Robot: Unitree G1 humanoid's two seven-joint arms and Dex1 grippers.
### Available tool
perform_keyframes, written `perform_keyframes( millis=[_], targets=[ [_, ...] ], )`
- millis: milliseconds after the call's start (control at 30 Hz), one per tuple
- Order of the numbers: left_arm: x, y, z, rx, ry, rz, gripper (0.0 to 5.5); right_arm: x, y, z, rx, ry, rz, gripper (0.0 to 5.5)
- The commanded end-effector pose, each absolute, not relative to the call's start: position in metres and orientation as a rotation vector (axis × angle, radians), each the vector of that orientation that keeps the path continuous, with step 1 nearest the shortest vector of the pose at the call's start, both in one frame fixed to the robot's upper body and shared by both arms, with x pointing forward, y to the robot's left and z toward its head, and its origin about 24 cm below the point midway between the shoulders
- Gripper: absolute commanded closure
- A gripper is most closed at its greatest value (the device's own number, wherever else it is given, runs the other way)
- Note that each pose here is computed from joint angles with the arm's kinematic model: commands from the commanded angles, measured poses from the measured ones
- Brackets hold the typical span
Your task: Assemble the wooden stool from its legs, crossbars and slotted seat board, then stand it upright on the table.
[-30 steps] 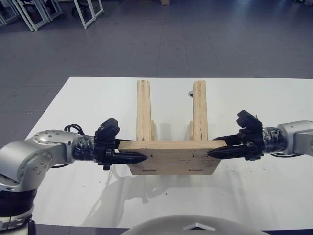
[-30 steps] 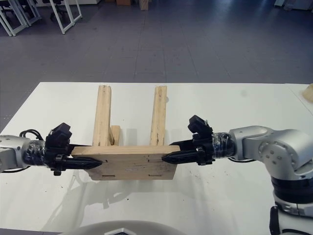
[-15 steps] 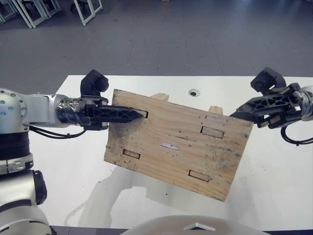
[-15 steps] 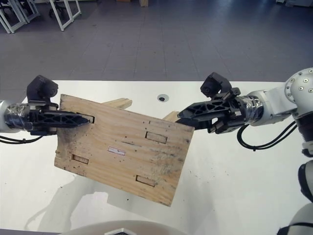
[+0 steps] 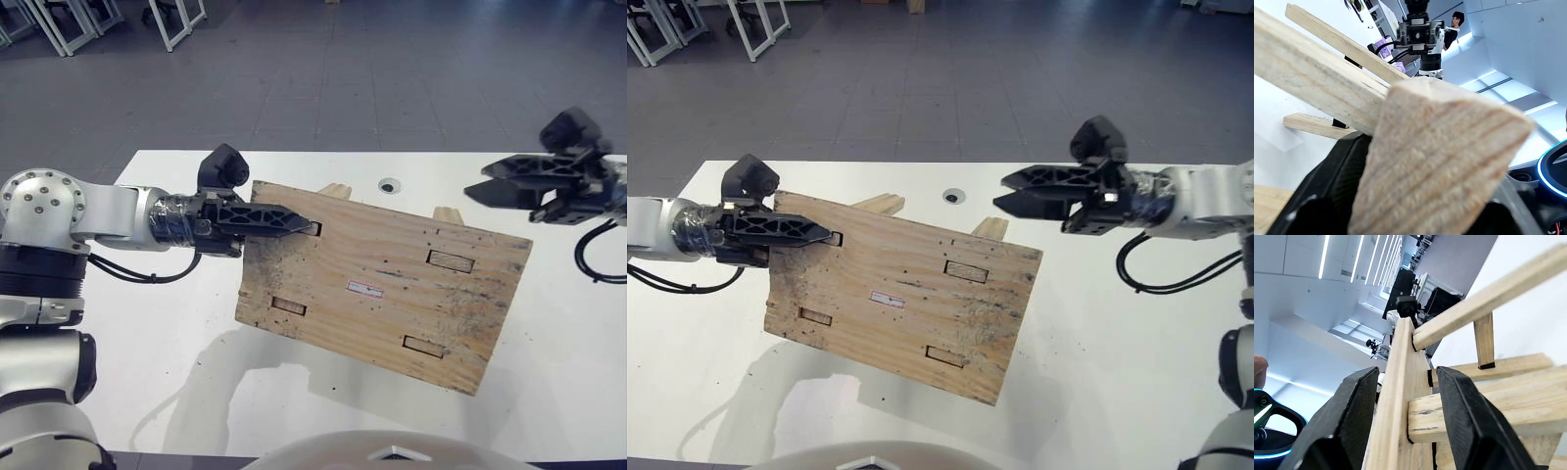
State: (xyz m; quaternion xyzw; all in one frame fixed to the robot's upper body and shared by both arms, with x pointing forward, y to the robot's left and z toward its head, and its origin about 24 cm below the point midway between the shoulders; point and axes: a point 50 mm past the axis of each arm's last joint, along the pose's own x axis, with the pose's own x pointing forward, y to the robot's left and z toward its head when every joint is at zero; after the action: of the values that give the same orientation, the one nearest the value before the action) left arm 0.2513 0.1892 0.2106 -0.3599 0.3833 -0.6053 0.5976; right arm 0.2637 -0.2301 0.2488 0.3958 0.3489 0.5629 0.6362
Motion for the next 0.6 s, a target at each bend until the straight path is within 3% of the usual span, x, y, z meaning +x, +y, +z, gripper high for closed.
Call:
perform_keyframes(
  millis=[33, 267, 433, 600],
  targets=[
    [0.252, 0.195, 0.213, -0.823, 0.894, -1.371, 3.16, 0.242, -0.256, 0.264, 0.85, 0.741, 1.221, 3.35],
    [0.258, 0.199, 0.221, -0.837, 0.908, -1.357, 3.16, 0.201, -0.253, 0.239, 0.736, 0.913, 1.211, 3.35],
    [0.26, 0.194, 0.221, -0.828, 0.922, -1.366, 3.16, 0.202, -0.24, 0.213, 0.689, 0.929, 1.198, 3.35],
    [0.26, 0.195, 0.218, -0.826, 0.93, -1.352, 3.16, 0.201, -0.224, 0.216, 0.658, 0.91, 1.273, 3.35]
  ],
)
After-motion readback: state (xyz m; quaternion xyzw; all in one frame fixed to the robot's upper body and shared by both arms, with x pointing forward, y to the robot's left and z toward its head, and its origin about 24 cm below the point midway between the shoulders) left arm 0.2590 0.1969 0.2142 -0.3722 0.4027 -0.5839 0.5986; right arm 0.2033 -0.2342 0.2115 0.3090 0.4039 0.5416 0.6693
